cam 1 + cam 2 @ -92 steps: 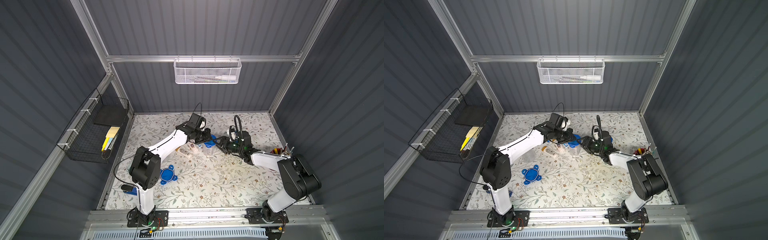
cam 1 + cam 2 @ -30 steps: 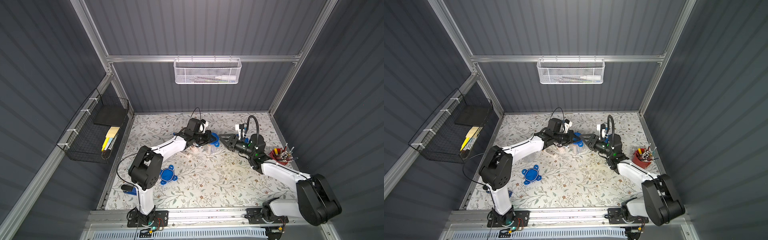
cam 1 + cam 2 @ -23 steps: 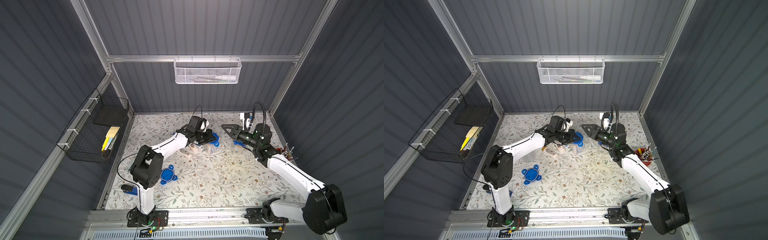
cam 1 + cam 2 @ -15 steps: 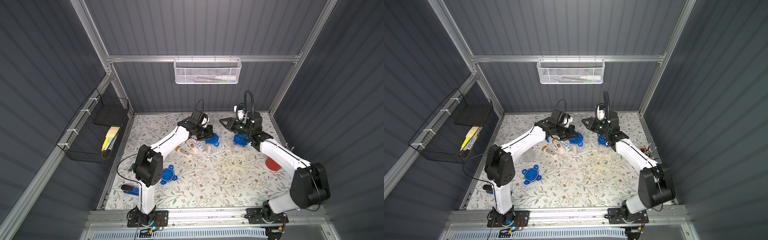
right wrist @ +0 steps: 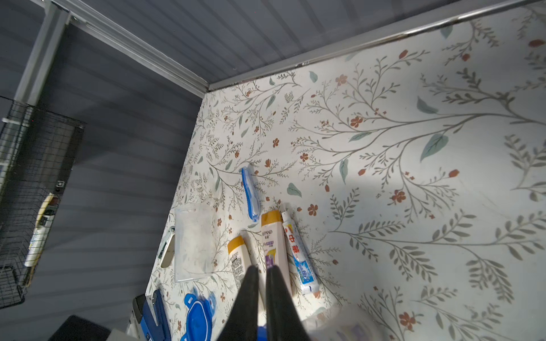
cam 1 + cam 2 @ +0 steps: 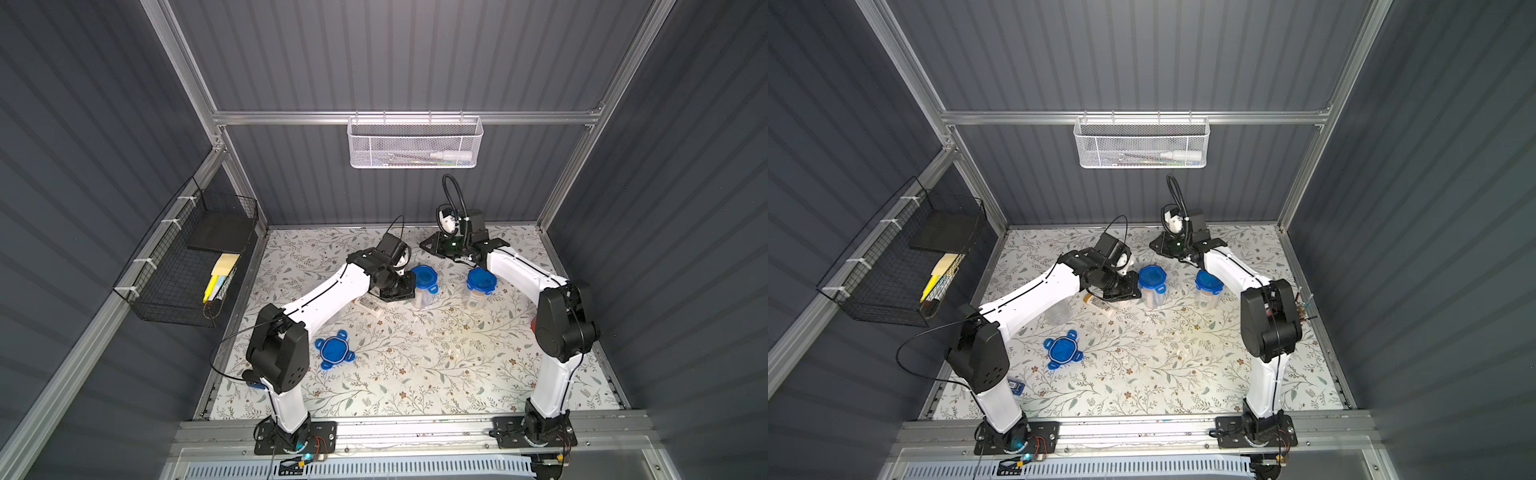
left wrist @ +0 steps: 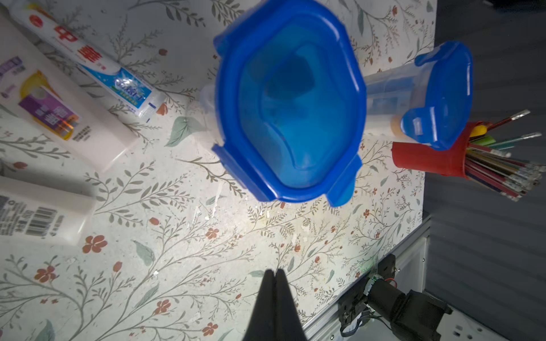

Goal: Take out toiletry kits
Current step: Adjust the container at the center of the board.

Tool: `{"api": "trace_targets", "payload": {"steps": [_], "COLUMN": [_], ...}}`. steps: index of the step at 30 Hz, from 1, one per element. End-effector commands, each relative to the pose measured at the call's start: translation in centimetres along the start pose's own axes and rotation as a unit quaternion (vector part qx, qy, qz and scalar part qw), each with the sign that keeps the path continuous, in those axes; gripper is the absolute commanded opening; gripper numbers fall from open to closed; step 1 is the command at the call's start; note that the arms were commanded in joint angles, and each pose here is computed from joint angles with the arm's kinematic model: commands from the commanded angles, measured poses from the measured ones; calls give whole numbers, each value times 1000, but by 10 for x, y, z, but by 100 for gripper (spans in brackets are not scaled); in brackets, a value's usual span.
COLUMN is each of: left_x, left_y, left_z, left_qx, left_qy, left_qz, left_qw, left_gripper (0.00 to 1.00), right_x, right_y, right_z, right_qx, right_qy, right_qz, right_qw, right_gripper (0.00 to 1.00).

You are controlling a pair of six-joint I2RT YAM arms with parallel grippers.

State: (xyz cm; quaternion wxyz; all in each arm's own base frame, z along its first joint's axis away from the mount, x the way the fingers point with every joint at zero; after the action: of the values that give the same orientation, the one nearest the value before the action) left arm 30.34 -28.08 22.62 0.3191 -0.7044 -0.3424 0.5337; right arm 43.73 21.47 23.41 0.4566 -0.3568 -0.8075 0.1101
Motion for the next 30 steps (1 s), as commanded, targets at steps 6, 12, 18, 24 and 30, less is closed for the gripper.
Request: {"api": "trace_targets", "payload": {"steps": [6, 12, 18, 24, 30], "left_x": [-4, 9, 29, 36, 41], "left_y": [27, 32, 29, 32, -1], "left_z": [-17, -28, -40, -44, -47], "left_qx": [15, 10, -1, 4, -28], "left_qy": [10, -7, -34, -42, -39], "left_qz": [21, 11, 11, 11, -28], "left_qw": [1000, 1000, 999, 999, 998], "left_gripper": [0, 0, 0, 0, 0], "right_x": [-10, -16, -15, -15, -10], "right_y": [6, -5, -20, -34, -64], "right_z": [21, 40, 51, 54, 55], "right_qx": [38, 54, 53, 45, 10], "right_qy": [-23, -25, -12, -3, 15], "right_qz": [41, 60, 73, 105, 109], "right_qw": [998, 996, 996, 993, 994], "right_gripper": [13, 14, 15, 16, 16]}}
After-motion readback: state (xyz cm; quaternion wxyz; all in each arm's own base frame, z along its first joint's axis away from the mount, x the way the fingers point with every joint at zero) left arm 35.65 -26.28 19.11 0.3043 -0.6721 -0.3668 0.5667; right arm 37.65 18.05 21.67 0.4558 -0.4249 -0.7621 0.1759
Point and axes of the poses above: each gripper's point midway between its finger pads, its own y axis out along the fingers, its own x axis along the line the jaws close on, z = x × y, the point moved 8 cm from there along -y, back along the fingers
